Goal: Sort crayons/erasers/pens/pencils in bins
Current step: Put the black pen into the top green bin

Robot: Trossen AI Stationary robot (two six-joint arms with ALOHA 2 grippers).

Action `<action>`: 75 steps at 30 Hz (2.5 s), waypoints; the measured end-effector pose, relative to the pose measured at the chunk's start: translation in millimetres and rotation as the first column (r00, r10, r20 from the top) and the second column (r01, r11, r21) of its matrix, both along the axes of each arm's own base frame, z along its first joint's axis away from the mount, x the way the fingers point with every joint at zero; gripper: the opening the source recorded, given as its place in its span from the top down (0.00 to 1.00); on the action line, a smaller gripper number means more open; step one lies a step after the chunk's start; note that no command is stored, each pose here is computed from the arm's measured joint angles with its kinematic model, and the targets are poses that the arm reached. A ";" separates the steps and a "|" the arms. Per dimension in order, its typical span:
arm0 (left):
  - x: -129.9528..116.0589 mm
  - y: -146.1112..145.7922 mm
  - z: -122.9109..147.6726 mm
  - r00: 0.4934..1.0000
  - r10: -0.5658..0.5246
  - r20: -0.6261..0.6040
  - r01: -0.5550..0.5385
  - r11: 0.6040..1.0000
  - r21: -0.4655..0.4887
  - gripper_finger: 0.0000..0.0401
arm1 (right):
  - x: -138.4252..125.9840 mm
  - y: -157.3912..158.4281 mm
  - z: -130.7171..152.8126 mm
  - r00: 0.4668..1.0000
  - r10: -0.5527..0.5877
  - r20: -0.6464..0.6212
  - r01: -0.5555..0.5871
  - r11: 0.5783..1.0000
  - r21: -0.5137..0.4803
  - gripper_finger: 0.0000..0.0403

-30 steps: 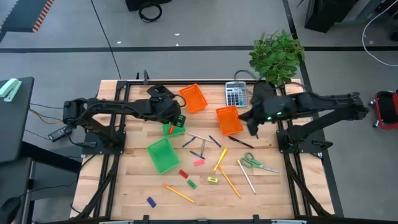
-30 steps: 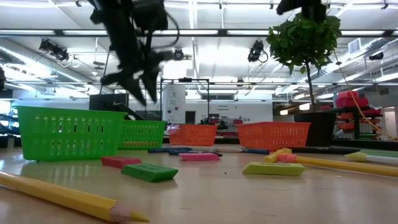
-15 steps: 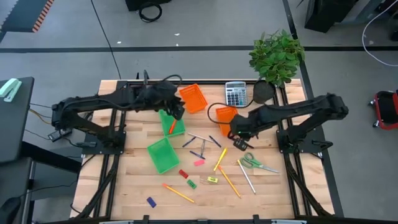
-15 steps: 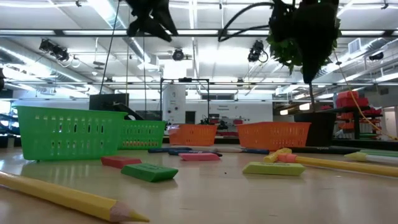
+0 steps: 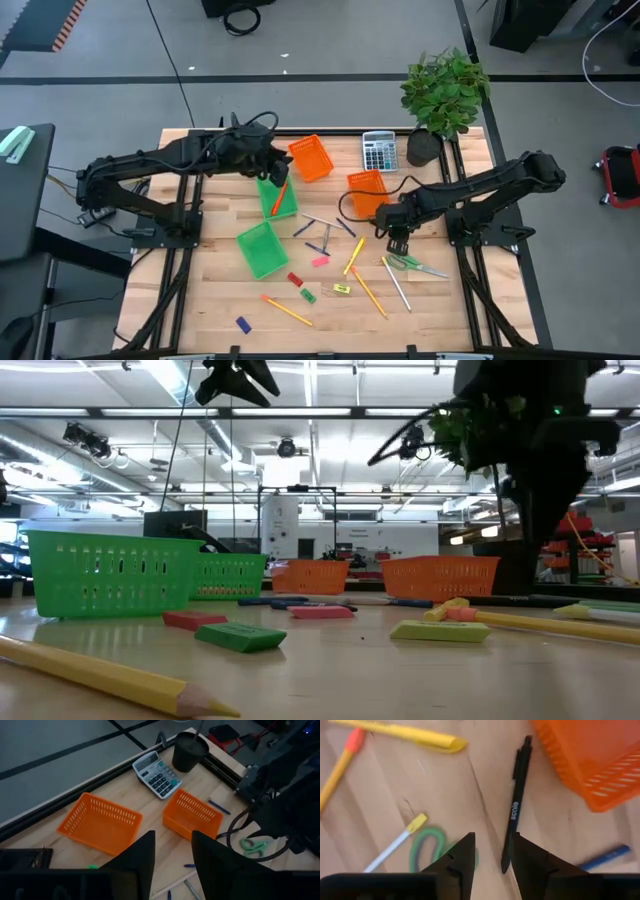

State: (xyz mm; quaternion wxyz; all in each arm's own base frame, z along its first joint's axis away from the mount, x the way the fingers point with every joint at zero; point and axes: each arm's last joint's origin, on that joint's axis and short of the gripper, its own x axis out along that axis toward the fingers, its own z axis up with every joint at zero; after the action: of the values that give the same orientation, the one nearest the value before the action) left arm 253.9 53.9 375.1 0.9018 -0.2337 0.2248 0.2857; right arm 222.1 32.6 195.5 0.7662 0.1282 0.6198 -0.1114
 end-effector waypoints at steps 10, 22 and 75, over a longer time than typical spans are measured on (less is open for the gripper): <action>1.7 -5.0 -1.0 1.000 -0.006 0.005 0.006 1.000 -0.022 0.67 | -20.5 -8.4 -47.9 0.994 -0.093 -0.050 0.093 0.996 0.003 0.68; 1.9 -5.6 -1.1 1.000 -0.001 0.016 0.002 0.999 -0.047 0.68 | -26.0 -5.4 -64.8 0.982 -0.188 0.027 0.187 0.982 0.004 0.70; 24.1 22.7 25.2 0.861 -0.286 0.421 0.347 0.935 -0.075 0.54 | 16.8 -23.5 150.0 0.508 -0.264 0.820 0.272 0.952 0.138 0.90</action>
State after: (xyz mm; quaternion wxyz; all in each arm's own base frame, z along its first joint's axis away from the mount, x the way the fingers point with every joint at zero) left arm 277.9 76.5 400.3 0.9433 -0.3137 0.0898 0.0615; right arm 238.9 9.2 345.5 0.9407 0.2563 0.1569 -0.1574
